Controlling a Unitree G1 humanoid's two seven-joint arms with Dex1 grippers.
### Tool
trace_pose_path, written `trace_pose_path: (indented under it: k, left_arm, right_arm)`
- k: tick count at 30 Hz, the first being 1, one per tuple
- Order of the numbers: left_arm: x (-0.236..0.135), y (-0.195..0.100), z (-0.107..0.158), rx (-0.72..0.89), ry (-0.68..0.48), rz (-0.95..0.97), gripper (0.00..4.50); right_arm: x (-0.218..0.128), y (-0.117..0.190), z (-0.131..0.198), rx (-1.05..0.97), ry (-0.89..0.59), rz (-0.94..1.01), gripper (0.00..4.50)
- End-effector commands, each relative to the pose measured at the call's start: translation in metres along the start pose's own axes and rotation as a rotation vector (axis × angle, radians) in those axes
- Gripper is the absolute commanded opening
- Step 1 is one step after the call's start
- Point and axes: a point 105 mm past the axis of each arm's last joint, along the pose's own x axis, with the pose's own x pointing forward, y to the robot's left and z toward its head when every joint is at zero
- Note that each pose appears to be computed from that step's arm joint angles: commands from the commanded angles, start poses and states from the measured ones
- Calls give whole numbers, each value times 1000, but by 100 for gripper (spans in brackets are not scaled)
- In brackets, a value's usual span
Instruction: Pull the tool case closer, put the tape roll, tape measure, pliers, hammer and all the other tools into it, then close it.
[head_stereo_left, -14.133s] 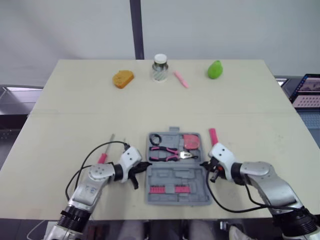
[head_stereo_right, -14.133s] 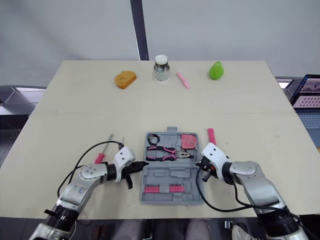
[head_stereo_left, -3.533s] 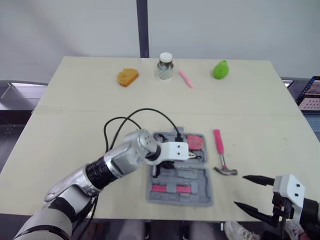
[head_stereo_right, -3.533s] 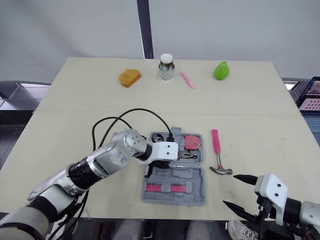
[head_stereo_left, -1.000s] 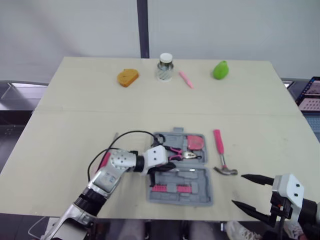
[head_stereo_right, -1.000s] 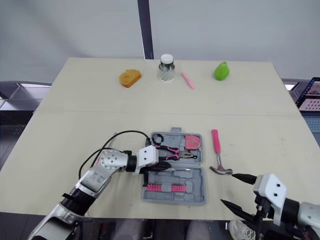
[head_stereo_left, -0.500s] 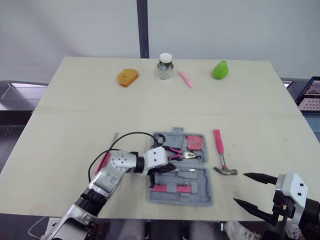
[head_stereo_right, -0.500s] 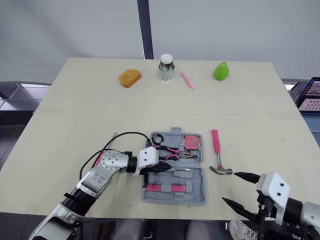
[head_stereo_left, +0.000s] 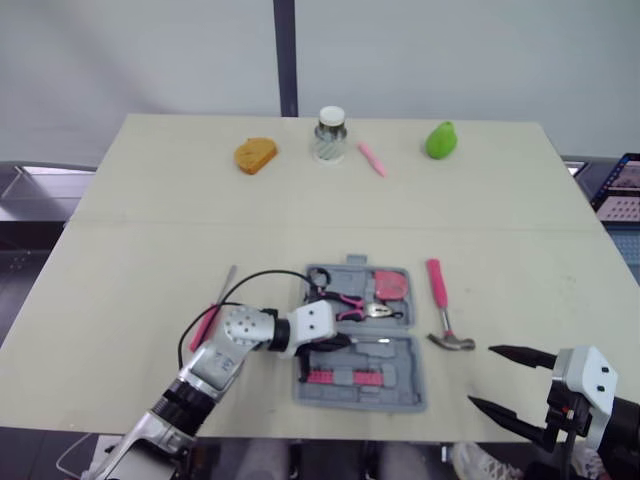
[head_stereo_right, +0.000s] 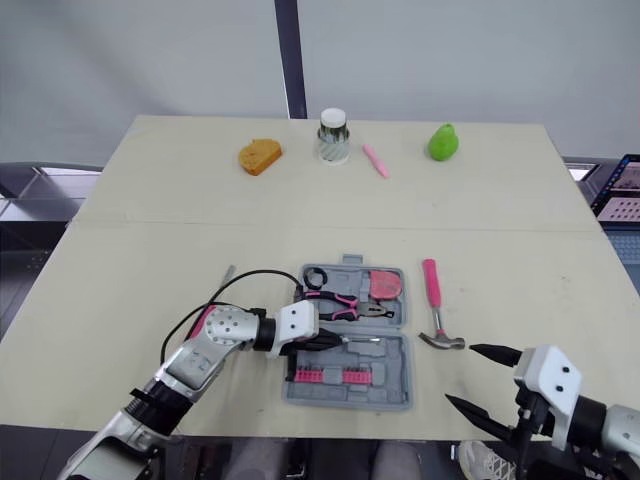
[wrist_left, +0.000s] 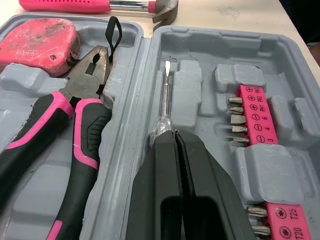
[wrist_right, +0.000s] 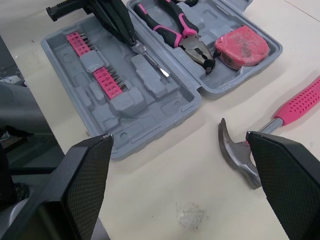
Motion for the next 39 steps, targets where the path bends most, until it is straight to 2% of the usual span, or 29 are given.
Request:
trace_pose_path:
  k: [1,9,21,28,39]
  left_arm:
    - [3,-3,-8,-56,1,2,10]
    - [2,0,-9,-88,-12,18,10]
    - [2,-9,-35,-164,98,15,10]
    - [4,-14,-45,-153,169,-8,10]
    - [6,-21,-53,-172,212,-29,10]
  right_arm:
    - [-6,-3,5,-14,-14,-32,450]
    - [-8,-3,4,-9,-10,-39,450]
    - [-8,-2,4,-8,-5,-41,450]
    - [-10,-2,4,-7,-2,-41,450]
    - [-10,-3,7,-9,-15,-42,450]
